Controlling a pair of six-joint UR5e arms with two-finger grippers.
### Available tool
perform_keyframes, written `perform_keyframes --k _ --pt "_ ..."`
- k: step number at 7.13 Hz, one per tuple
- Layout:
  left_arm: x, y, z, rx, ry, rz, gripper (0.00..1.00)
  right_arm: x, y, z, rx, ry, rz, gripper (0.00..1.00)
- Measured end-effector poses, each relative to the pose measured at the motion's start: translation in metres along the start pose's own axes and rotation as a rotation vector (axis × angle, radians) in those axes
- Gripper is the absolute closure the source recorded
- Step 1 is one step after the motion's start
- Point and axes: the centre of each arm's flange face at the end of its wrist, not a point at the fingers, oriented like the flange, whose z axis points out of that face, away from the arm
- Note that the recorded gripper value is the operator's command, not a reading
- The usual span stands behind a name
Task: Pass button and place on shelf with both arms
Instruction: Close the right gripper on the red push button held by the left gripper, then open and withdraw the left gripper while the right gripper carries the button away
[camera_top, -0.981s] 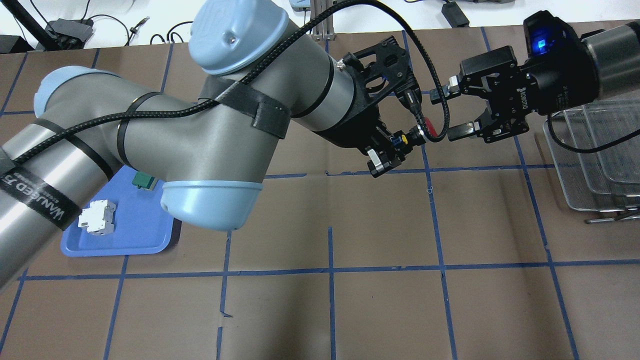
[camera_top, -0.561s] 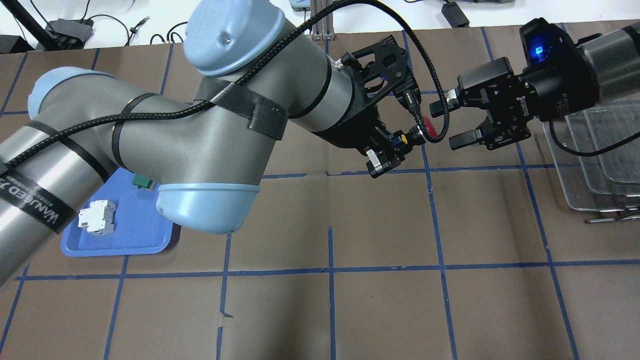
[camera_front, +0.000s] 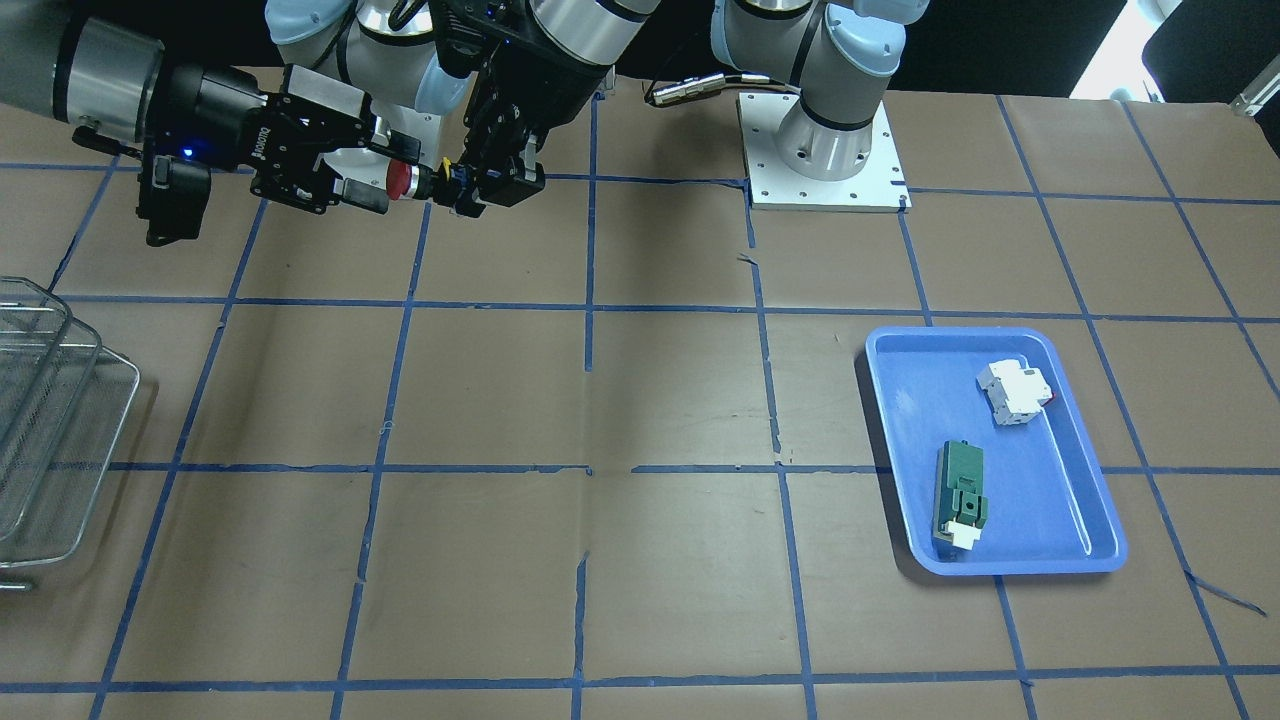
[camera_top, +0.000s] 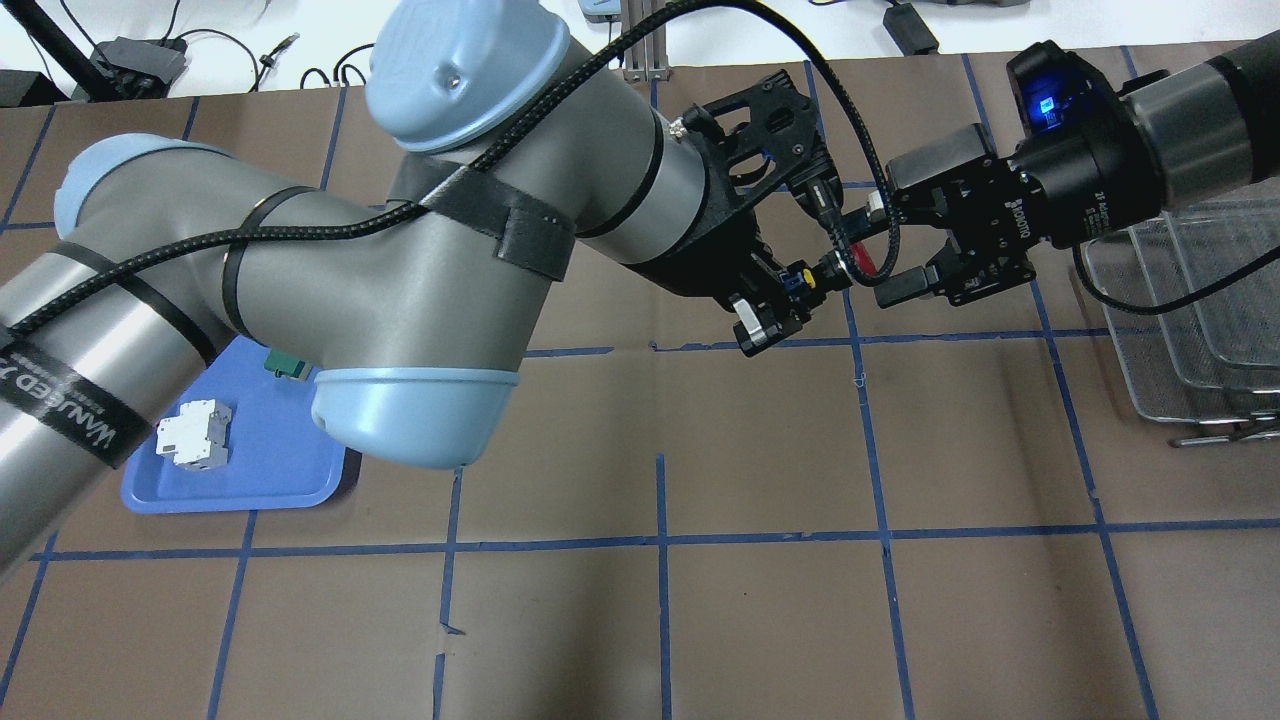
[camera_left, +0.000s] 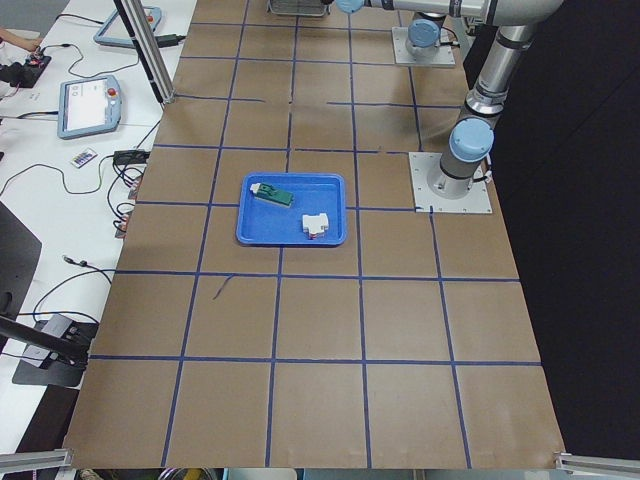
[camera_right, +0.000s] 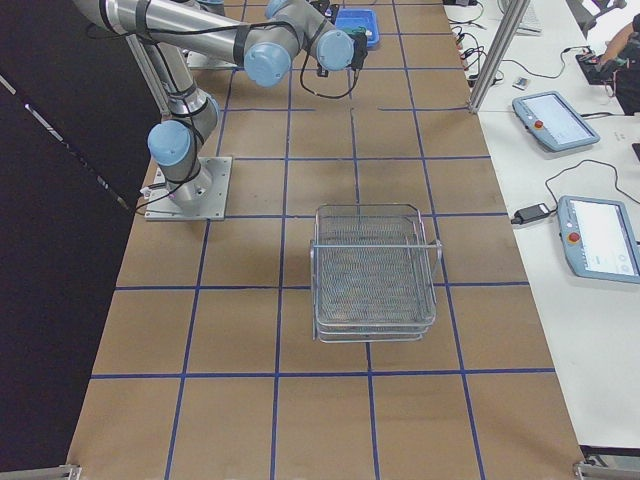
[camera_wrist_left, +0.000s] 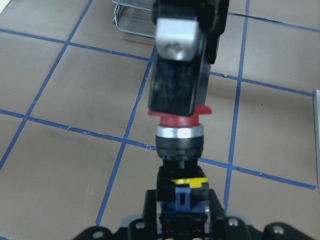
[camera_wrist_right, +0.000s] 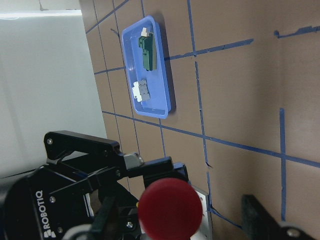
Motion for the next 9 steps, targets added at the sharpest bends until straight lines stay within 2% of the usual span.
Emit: perform_keyframes --k 2,3,5,6,7,9 --pt "0.0000 -0.0003 -0.0001 0.001 0.000 0.001 1.00 -0.0021 0.0011 0.0019 -0.003 0.002 -0.005 0.65" --pt "0.0002 -0.0003 -0.0005 0.001 -0.001 0.001 1.00 -0.0038 0.0026 0.0018 -0.002 0.004 -0.004 0.72" --pt "0.0013 -0.0010 -0.0029 0.004 -0.004 0.004 1.00 -0.0071 0.0038 0.0003 0.002 0.009 -0.007 0.74" --pt "0.0015 -0.0011 -0.0033 0.005 -0.005 0.004 0.47 -0.0079 0.0036 -0.0002 0.003 0.010 -0.008 0.74" --pt "0.0020 -0.0012 -0.0042 0.006 -0.006 0.003 0.00 -0.0084 0.0034 -0.0007 0.004 0.010 -0.009 0.74" --pt "0.0035 -0.0017 -0.0071 0.009 -0.009 -0.002 0.00 -0.0088 0.0023 -0.0026 0.009 0.011 -0.011 0.73"
